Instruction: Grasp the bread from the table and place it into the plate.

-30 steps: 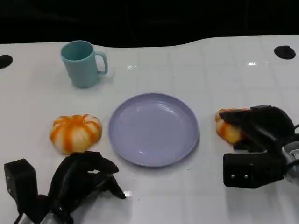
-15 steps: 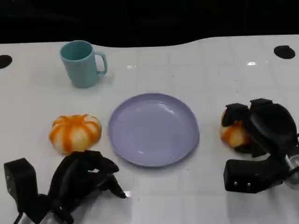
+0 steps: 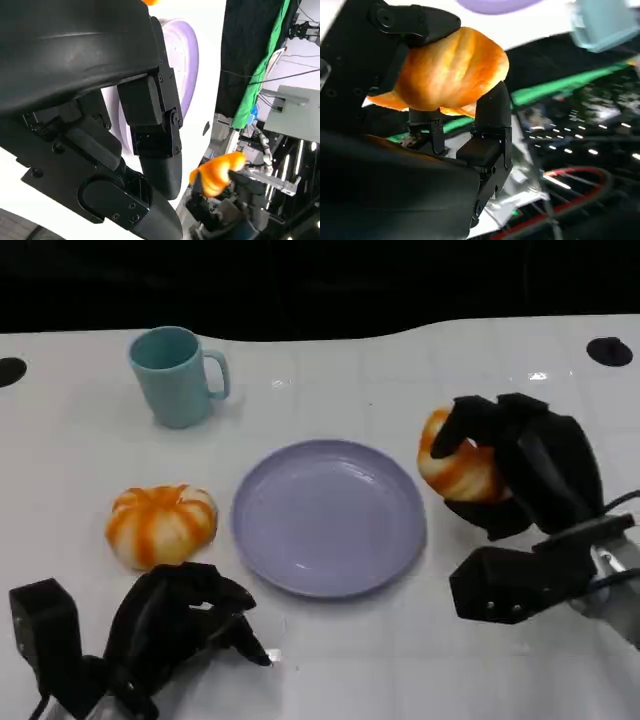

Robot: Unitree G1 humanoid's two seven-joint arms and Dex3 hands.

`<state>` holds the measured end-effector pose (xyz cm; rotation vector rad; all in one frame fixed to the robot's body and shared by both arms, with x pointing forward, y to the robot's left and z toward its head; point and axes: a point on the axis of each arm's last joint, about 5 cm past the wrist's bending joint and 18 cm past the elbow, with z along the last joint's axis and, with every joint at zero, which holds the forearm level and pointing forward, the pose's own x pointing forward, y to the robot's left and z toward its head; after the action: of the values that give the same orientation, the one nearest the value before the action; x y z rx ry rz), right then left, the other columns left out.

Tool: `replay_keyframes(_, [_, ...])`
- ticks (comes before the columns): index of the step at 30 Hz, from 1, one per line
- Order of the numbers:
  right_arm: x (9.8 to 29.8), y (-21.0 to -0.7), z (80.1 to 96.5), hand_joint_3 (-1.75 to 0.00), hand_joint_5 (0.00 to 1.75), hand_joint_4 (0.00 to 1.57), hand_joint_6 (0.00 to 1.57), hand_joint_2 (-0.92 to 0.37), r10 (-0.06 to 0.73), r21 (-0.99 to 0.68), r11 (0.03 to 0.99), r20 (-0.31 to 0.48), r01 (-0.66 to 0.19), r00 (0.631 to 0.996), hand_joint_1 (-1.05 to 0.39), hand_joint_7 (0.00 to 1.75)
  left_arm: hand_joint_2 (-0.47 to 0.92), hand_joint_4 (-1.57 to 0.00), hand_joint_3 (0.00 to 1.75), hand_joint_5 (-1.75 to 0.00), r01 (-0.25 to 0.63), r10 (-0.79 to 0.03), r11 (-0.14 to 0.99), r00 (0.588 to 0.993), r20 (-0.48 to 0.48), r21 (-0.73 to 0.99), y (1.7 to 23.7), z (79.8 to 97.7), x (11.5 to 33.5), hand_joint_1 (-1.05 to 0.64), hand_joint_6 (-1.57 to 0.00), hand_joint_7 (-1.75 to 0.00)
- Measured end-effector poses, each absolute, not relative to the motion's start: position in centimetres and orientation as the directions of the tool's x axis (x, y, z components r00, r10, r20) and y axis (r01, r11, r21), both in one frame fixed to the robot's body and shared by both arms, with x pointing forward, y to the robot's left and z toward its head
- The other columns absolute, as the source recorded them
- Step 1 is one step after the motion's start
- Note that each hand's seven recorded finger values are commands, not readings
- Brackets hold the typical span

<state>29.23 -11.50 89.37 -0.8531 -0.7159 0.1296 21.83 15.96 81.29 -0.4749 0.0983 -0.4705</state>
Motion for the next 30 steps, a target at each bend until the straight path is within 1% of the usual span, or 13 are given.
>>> replay_keyframes(3, [29.1,-10.8,89.8,-1.53,1.75,1.02,0.82,-0.22,0.400,-0.709,0.695,0.521,0.121,0.754,-0.03,1.68,0.70,-1.57,0.00,-0.62,0.413,-0.458,0.785,0.889,0.017,-0.462,16.0,81.3,21.8,-1.05,-1.57,-0.24])
replay_keyframes(6, [28.9,-10.1,90.2,-1.55,1.75,1.01,0.82,-0.22,0.445,-0.703,0.710,0.504,0.052,0.740,-0.05,1.64,0.70,-1.57,0.00,-0.62,0.413,-0.458,0.785,0.889,0.016,-0.462,16.0,81.3,21.8,-1.05,-1.57,-0.23])
replay_keyframes(8, [28.8,-9.6,90.4,-1.55,1.75,1.00,0.80,-0.21,0.484,-0.706,0.709,0.493,0.007,0.723,-0.07,1.67,0.70,-1.57,0.00,-0.61,0.413,-0.458,0.785,0.889,0.017,-0.462,16.0,81.3,21.8,-1.05,-1.57,-0.23])
replay_keyframes(10, [28.7,-9.1,90.4,-1.51,1.75,0.99,0.78,-0.21,0.515,-0.714,0.699,0.473,-0.031,0.715,-0.08,1.72,0.71,-1.57,0.00,-0.61,0.413,-0.458,0.785,0.889,0.018,-0.462,15.9,81.3,21.8,-1.05,-1.57,-0.22])
replay_keyframes(13, [28.6,-8.2,90.5,-1.45,1.75,0.99,0.76,-0.23,0.545,-0.721,0.690,0.457,-0.066,0.703,-0.08,1.74,0.71,-1.57,0.01,-0.59,0.415,-0.457,0.785,0.889,0.021,-0.459,15.9,81.3,21.8,-1.05,-1.57,-0.20])
replay_keyframes(17, [28.7,-6.9,90.8,-1.43,1.75,1.00,0.78,-0.23,0.595,-0.746,0.660,0.444,-0.091,0.670,-0.05,1.75,0.71,-1.57,0.00,-0.59,0.419,-0.459,0.787,0.888,0.025,-0.453,15.9,81.3,21.8,-1.05,-1.57,-0.19])
replay_keyframes(18, [28.7,-6.6,90.7,-1.42,1.75,1.00,0.78,-0.23,0.605,-0.754,0.650,0.435,-0.098,0.667,-0.04,1.75,0.71,-1.57,0.00,-0.58,0.422,-0.462,0.786,0.887,0.024,-0.451,15.8,81.3,21.8,-1.05,-1.57,-0.19])
replay_keyframes(22, [28.7,-5.9,90.2,-1.40,1.75,0.98,0.77,-0.23,0.626,-0.778,0.617,0.393,-0.120,0.674,-0.02,1.75,0.71,-1.57,0.00,-0.58,0.428,-0.469,0.785,0.883,0.021,-0.448,15.7,81.3,21.8,-1.05,-1.57,-0.19])
replay_keyframes(25, [28.6,-5.7,89.7,-1.40,1.75,0.96,0.76,-0.25,0.626,-0.786,0.603,0.357,-0.140,0.694,-0.03,1.75,0.71,-1.57,0.00,-0.58,0.432,-0.474,0.784,0.880,0.020,-0.446,15.7,81.3,21.8,-1.05,-1.57,-0.19])
replay_keyframes(26, [28.7,-5.7,89.6,-1.37,1.73,0.94,0.75,-0.26,0.626,-0.789,0.597,0.344,-0.146,0.700,-0.05,1.66,0.71,-1.57,0.00,-0.58,0.432,-0.474,0.784,0.880,0.020,-0.446,15.7,81.3,21.8,-1.05,-1.57,-0.19])
replay_keyframes(27, [28.7,-5.7,89.5,-1.27,1.69,0.89,0.80,-0.31,0.627,-0.792,0.592,0.335,-0.151,0.704,-0.08,1.38,0.72,-1.57,0.00,-0.58,0.432,-0.474,0.784,0.880,0.020,-0.446,15.7,81.3,21.8,-1.05,-1.57,-0.19])
replay_keyframes(29, [28.9,-5.6,89.5,-0.86,1.45,0.78,0.83,-0.49,0.626,-0.800,0.580,0.316,-0.155,0.713,-0.18,0.78,0.72,-1.57,0.00,-0.58,0.432,-0.474,0.784,0.880,0.019,-0.446,15.6,81.3,21.8,-1.05,-1.57,-0.19])
replay_keyframes(30, [29.0,-5.6,89.6,-0.74,1.33,0.76,0.83,-0.54,0.625,-0.806,0.571,0.304,-0.155,0.719,-0.21,0.61,0.72,-1.57,0.00,-0.58,0.433,-0.475,0.784,0.880,0.019,-0.445,15.6,81.3,21.8,-1.05,-1.57,-0.19])
